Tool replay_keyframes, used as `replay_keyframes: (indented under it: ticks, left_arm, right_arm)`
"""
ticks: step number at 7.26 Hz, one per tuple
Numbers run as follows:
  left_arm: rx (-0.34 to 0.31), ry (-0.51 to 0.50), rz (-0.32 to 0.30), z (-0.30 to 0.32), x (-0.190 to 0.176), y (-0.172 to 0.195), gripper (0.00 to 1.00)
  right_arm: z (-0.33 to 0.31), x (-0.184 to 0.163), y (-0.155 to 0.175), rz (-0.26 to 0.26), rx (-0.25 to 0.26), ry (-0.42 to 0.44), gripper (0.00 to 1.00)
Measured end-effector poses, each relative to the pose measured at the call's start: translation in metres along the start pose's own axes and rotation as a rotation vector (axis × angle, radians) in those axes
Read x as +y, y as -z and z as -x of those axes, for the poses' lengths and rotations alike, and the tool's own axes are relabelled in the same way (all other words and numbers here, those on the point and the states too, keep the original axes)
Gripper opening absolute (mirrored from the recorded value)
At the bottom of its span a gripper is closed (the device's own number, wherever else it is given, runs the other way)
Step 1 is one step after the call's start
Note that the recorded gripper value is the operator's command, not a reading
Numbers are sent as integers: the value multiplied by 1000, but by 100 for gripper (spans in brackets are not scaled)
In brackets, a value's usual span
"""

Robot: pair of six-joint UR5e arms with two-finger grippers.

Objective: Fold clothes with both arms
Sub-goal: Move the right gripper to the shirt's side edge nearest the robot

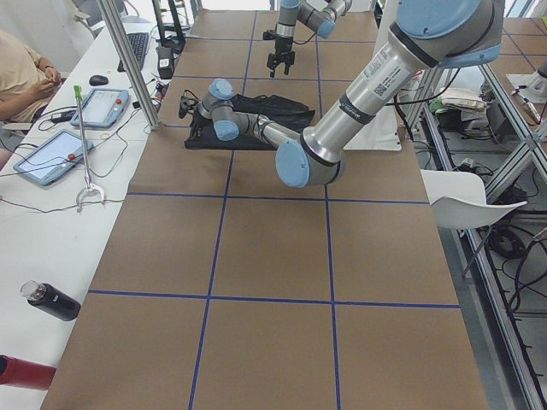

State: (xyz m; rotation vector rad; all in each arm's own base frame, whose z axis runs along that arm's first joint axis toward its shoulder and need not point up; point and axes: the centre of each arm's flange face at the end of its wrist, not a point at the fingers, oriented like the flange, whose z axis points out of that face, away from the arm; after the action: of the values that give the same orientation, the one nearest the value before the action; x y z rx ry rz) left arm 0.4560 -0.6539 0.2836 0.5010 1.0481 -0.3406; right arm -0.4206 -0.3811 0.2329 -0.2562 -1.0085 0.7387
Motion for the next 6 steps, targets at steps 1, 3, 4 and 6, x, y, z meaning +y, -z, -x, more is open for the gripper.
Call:
replay_keyframes:
  ticks: [1,3,4,6]
  left_arm:
    - [28,-17,14,23,13,27,99]
    - [40,-43,21,40,26,65,99]
    - [30,-45,24,39,27,74,99]
    - [23,-44,27,37,27,81,99]
  right_arm:
    - [0,25,-15,-5,25,28,83]
    - [-8,70,-45,-20,114,170,64]
    - [-17,89,-57,-27,197,338,65]
    - [-27,110,-69,2,323,676,66]
